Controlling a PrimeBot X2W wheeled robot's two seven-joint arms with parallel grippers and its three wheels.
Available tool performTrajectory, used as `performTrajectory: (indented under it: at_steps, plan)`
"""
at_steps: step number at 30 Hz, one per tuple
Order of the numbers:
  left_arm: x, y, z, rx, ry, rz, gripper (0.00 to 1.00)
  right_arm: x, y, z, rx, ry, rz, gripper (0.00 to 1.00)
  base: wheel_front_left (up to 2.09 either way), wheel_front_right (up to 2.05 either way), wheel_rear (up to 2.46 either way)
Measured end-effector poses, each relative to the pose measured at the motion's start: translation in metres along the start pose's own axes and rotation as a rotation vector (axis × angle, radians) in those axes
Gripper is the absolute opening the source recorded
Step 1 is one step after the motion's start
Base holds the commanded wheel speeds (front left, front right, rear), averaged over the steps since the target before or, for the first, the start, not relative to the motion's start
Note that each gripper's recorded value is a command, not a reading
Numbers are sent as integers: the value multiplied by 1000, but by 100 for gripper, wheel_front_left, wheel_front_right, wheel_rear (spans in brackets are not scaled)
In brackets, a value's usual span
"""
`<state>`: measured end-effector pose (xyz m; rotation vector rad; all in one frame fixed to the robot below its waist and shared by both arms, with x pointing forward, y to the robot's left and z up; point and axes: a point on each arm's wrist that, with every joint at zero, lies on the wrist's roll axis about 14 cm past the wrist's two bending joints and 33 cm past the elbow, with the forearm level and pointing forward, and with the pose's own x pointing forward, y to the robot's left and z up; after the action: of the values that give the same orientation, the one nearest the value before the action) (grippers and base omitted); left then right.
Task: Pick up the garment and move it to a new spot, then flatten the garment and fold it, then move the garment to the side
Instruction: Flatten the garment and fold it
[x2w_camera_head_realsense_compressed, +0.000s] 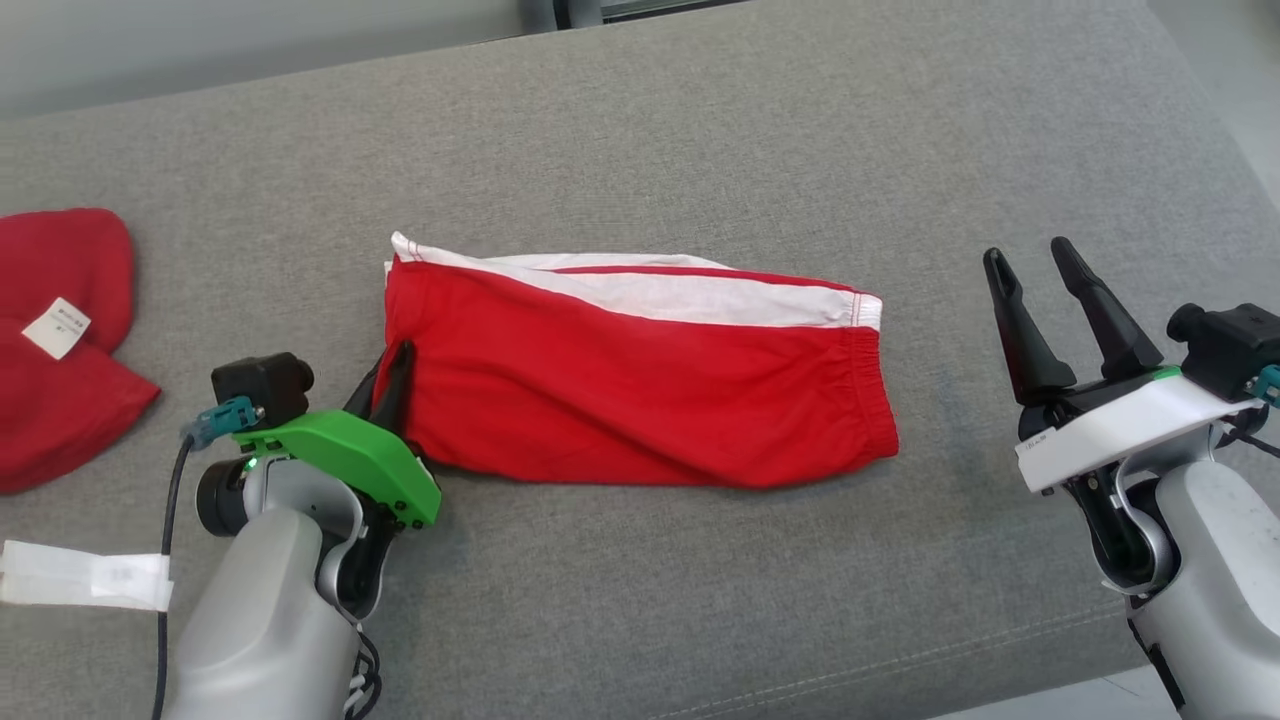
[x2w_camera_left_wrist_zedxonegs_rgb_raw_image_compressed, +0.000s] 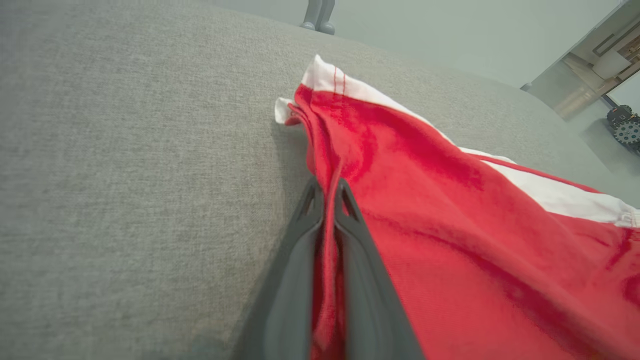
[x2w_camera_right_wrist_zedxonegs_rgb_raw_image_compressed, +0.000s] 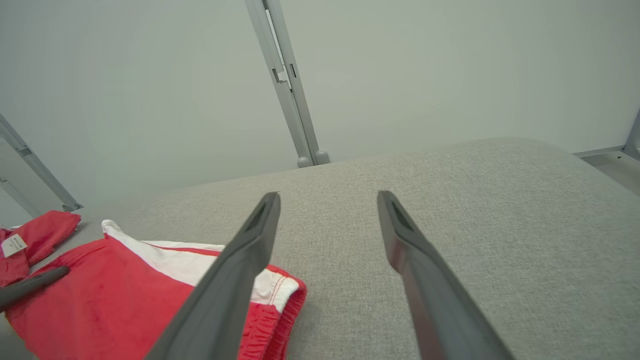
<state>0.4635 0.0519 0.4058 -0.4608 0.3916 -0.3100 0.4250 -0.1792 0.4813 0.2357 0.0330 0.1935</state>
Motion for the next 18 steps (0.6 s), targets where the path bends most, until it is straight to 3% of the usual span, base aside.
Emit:
performTrajectory:
  at_steps: [18]
  plan:
    - [-53,27,-12,-42,-56,124,0,8,46,-4,4,4,128,100,0,0,0]
